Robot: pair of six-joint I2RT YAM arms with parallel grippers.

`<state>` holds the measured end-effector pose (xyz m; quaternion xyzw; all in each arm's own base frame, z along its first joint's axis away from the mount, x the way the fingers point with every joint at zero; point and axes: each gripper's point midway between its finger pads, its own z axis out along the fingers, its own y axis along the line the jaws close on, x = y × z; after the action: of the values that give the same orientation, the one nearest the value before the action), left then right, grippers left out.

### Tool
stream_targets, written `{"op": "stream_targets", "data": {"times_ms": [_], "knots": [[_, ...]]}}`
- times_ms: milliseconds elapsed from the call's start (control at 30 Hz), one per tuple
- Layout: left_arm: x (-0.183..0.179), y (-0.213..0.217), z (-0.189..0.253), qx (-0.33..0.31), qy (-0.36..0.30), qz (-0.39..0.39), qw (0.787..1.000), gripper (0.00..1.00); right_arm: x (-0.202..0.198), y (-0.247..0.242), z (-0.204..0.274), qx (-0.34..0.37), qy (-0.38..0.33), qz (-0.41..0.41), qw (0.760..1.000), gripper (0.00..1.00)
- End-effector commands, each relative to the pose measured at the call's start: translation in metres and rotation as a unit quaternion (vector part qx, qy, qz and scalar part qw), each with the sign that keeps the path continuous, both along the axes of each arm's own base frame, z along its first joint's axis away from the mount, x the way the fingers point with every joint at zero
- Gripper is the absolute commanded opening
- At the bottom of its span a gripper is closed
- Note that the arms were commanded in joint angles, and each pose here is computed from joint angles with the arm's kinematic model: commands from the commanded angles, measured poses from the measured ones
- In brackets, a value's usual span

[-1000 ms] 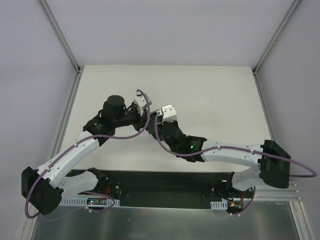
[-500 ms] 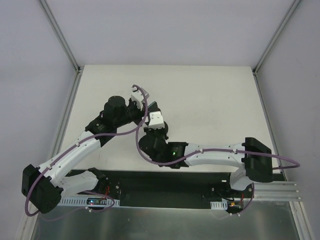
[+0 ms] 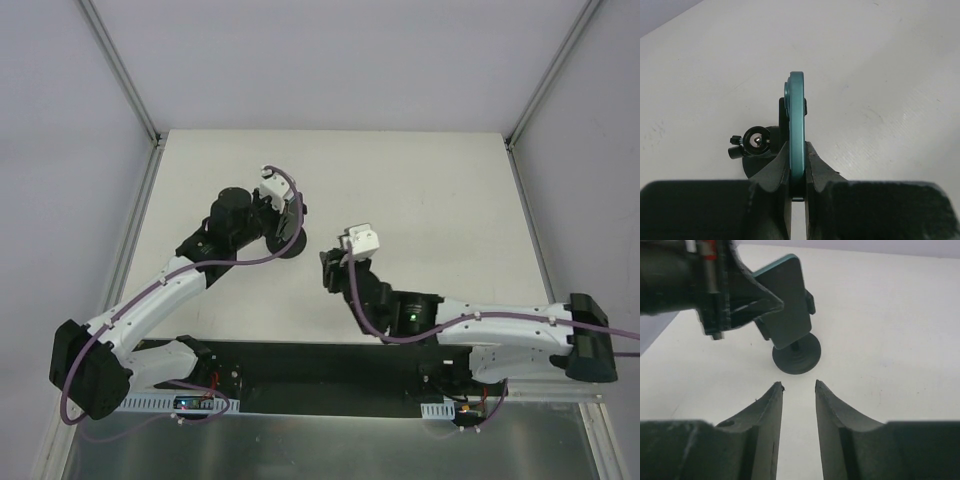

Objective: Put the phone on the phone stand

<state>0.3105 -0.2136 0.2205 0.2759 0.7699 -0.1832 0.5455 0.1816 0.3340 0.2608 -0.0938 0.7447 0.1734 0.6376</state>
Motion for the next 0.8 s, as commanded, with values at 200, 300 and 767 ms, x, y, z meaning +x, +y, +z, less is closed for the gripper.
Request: {"op": "stream_targets", "data": {"times_ms": [200, 300, 767], "knots": [[-0.071, -0.046, 0.056, -0.090, -0.078, -0.228, 0.966, 0.00, 0.013, -0.073, -0.015, 0.026, 0.023, 0.172, 0.985, 0.52], [-0.085, -0.054, 0.054, -0.100, -0.064, -0.273, 0.955, 0.00, 0.007, -0.072, -0.015, 0.015, 0.030, 0.223, 0.974, 0.59], [-0.087, -0.051, 0.065, -0.102, -0.034, -0.261, 0.959, 0.60, 0.006, -0.041, -0.014, -0.024, 0.065, 0.245, 0.967, 0.92]]}}
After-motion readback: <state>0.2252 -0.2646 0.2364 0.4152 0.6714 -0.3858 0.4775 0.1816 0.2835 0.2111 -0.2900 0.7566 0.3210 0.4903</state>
